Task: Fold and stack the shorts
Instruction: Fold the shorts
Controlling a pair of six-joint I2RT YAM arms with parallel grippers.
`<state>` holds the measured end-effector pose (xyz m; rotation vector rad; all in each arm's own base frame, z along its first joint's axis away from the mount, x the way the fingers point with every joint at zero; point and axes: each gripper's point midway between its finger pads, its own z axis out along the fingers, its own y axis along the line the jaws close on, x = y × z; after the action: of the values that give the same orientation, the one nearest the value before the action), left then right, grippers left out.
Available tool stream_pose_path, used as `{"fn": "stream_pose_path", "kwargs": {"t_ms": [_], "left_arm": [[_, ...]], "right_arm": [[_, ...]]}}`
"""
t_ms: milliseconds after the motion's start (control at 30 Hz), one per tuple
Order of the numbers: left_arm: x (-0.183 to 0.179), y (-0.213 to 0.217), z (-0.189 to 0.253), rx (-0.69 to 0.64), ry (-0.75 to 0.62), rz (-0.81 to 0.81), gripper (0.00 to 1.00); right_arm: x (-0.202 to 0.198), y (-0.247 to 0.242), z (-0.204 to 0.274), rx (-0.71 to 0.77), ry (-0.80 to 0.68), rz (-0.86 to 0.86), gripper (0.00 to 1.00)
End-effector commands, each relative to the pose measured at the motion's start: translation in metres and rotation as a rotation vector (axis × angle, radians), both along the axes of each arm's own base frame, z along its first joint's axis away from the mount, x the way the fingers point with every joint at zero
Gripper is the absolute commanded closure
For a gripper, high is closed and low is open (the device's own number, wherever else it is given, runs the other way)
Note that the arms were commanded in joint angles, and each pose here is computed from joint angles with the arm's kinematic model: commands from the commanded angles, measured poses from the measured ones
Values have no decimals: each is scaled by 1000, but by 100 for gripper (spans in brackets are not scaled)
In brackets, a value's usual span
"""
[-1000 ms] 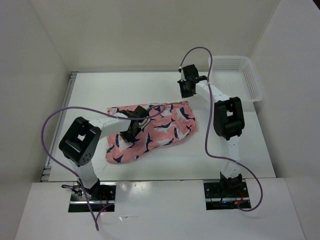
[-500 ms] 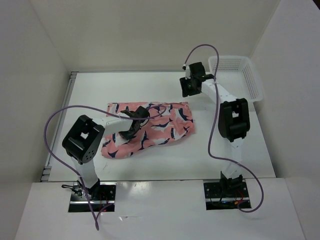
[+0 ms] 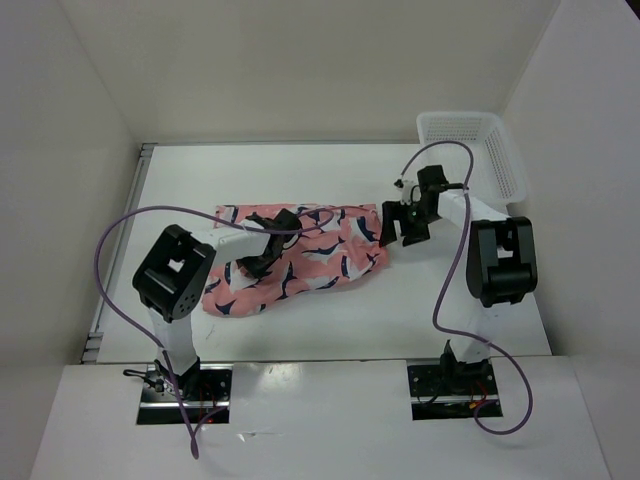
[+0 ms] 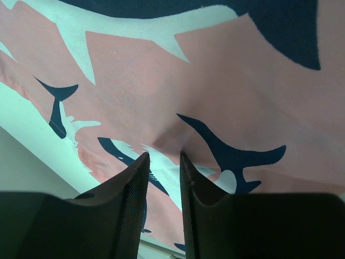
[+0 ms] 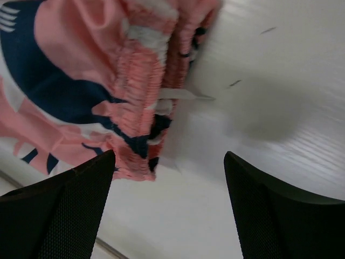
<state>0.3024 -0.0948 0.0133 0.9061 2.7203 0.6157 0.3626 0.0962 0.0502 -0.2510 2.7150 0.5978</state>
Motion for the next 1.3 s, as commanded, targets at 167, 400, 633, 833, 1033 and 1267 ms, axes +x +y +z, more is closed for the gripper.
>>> {"fn": "stream_pose_path", "kwargs": {"t_ms": [167,400,633,833,1033,1267], "left_arm": [[-9,-13,-45,-105,90,37,61],[-13,-16,-44,-125,116,36,60],[-13,-16,-45,-119,125,36,55],[-5,-5,-36,-101,104,69,50],[29,10,21,-186,-19,153,39],[40,32,30,-378,53,294,34]], "right_arm": [[-15,51,9,123,15,121,12],[-19,42,-36,-86,91,-51,23],[-4,36,-58,-141,106,-87,60],[-2,49,-52,-72,88,6,99],[28,52,-12,-81,-70,103,100],[49,37,42,-187,-240,203,100]]}}
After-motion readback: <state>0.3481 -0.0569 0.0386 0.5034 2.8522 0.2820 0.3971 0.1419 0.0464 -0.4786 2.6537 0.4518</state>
